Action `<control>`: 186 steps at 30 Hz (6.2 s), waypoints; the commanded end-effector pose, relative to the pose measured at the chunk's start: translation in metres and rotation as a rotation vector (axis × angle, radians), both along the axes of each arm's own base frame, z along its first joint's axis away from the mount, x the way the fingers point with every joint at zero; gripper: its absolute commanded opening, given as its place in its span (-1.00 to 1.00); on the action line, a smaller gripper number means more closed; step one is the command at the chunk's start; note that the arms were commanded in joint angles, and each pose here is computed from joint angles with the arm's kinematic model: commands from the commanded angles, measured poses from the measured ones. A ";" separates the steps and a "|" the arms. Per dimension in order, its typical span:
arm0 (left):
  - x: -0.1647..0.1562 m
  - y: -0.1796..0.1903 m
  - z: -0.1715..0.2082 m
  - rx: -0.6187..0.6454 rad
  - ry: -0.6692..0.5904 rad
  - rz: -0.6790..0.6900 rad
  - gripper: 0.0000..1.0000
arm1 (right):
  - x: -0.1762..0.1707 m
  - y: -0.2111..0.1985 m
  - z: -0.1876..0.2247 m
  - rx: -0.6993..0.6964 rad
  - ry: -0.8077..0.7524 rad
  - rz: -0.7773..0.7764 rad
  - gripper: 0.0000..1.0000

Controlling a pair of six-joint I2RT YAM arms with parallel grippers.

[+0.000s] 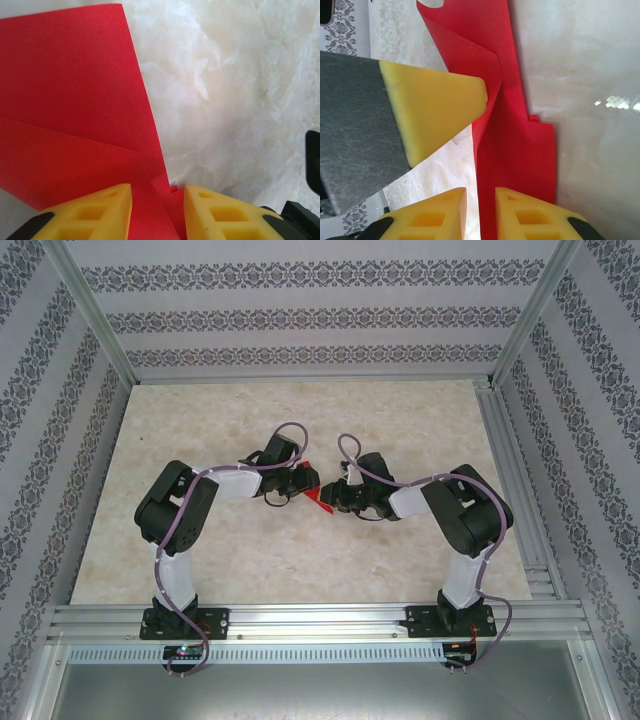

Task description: Fold a paper plane with a square sheet of paper (pick it up from the middle)

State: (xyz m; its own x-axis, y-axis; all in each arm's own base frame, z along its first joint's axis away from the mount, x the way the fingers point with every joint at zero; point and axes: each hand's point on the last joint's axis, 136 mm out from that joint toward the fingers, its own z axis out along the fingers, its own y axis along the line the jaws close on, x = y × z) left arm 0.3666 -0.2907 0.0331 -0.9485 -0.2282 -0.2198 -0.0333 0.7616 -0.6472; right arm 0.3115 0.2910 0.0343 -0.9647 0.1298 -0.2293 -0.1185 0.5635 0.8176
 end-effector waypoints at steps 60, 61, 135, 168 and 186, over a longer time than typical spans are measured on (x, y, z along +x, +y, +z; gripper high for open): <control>-0.001 0.012 0.048 -0.054 -0.081 0.096 -0.42 | 0.019 0.028 0.009 -0.200 -0.158 0.088 -0.98; -0.002 0.014 0.049 -0.052 -0.085 0.098 -0.41 | 0.019 0.029 0.011 -0.182 -0.157 0.088 -1.00; 0.010 0.022 -0.016 0.077 -0.012 0.075 -0.53 | 0.024 0.003 -0.003 0.024 0.062 -0.069 -0.66; -0.009 0.048 0.047 0.110 -0.110 0.096 -0.10 | 0.031 -0.057 0.032 -0.394 -0.215 -0.242 0.23; -0.001 0.054 0.031 0.144 -0.080 0.163 -0.28 | 0.010 0.016 0.058 -0.501 -0.565 0.074 0.12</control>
State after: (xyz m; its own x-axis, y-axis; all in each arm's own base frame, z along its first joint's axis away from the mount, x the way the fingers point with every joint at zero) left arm 0.3541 -0.2415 0.0621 -0.8942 -0.3122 -0.3209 -0.0893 0.8268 -0.5553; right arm 0.3125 0.3000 0.0837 -0.7560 -0.1146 -0.6444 -0.4183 0.8419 0.3410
